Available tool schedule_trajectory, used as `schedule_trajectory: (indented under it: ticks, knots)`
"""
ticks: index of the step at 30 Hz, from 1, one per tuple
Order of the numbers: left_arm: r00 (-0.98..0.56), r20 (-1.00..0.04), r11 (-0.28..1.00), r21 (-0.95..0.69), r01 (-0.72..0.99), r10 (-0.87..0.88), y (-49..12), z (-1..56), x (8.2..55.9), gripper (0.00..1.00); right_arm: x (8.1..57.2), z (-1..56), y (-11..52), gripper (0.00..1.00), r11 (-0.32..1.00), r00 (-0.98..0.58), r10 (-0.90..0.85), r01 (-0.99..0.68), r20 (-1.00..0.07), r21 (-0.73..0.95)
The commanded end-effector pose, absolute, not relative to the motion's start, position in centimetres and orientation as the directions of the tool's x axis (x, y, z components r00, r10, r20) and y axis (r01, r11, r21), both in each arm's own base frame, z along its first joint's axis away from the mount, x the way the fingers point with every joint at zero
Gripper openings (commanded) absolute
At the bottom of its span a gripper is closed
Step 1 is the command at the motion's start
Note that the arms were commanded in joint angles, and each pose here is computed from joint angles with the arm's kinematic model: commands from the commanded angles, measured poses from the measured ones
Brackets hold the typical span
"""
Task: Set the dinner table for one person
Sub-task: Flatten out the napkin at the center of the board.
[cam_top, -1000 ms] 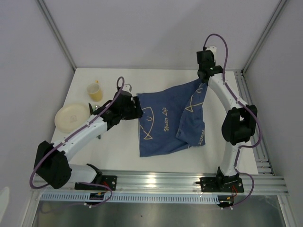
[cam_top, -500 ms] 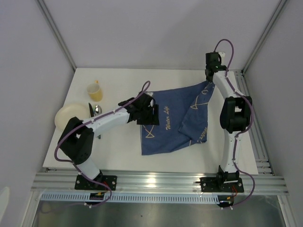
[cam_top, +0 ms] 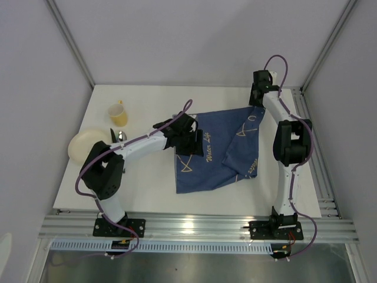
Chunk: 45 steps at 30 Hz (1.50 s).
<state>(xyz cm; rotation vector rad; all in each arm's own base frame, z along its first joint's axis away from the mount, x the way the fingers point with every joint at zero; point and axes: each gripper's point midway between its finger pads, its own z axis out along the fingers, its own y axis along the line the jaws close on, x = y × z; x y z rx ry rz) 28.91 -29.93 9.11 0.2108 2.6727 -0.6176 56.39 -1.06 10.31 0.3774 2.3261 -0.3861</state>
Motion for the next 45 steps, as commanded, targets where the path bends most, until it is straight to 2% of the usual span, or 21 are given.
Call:
schedule_trajectory:
  ticks: [1,8,15,19,25,30,34,45]
  knots:
    - [-0.915,-0.396,0.861,-0.434,0.265,0.082,-31.7,9.6,28.9,0.68,56.3,17.5,2.3,0.76,0.946,-0.581,0.108,0.309,-0.806,-0.096]
    - [-0.935,-0.340,0.868,-0.428,0.252,0.103,-32.0,7.4,28.4,0.67,51.8,20.3,7.5,0.77,0.973,-0.555,0.068,0.221,-0.829,-0.068]
    - [-0.948,-0.298,0.887,-0.400,0.230,0.112,-31.0,5.6,27.5,0.67,45.5,19.9,11.7,0.77,0.976,-0.595,0.095,0.212,-0.798,-0.041]
    - [-0.958,-0.263,0.902,-0.376,0.214,0.118,-30.5,4.8,27.0,0.66,42.0,18.5,12.8,0.75,0.975,-0.633,0.113,0.218,-0.766,-0.035]
    - [-0.965,-0.225,0.924,-0.325,0.202,0.132,-29.5,3.6,26.4,0.63,38.6,19.4,13.9,0.75,0.982,-0.620,0.121,0.190,-0.775,0.002]
    - [-0.955,-0.263,0.969,-0.168,0.182,0.134,-26.7,2.5,26.4,0.64,36.2,19.6,13.6,0.76,0.986,-0.617,0.127,0.160,-0.777,0.033]
    - [-0.956,-0.231,0.983,-0.008,0.186,0.179,-24.8,0.9,25.9,0.64,34.3,19.3,13.6,0.76,0.984,-0.624,0.161,0.161,-0.765,0.076]
    - [-0.975,-0.123,0.981,0.091,0.173,0.183,-22.6,-1.0,23.8,0.58,31.3,16.7,15.3,0.75,0.987,-0.688,0.157,0.122,-0.708,0.101]
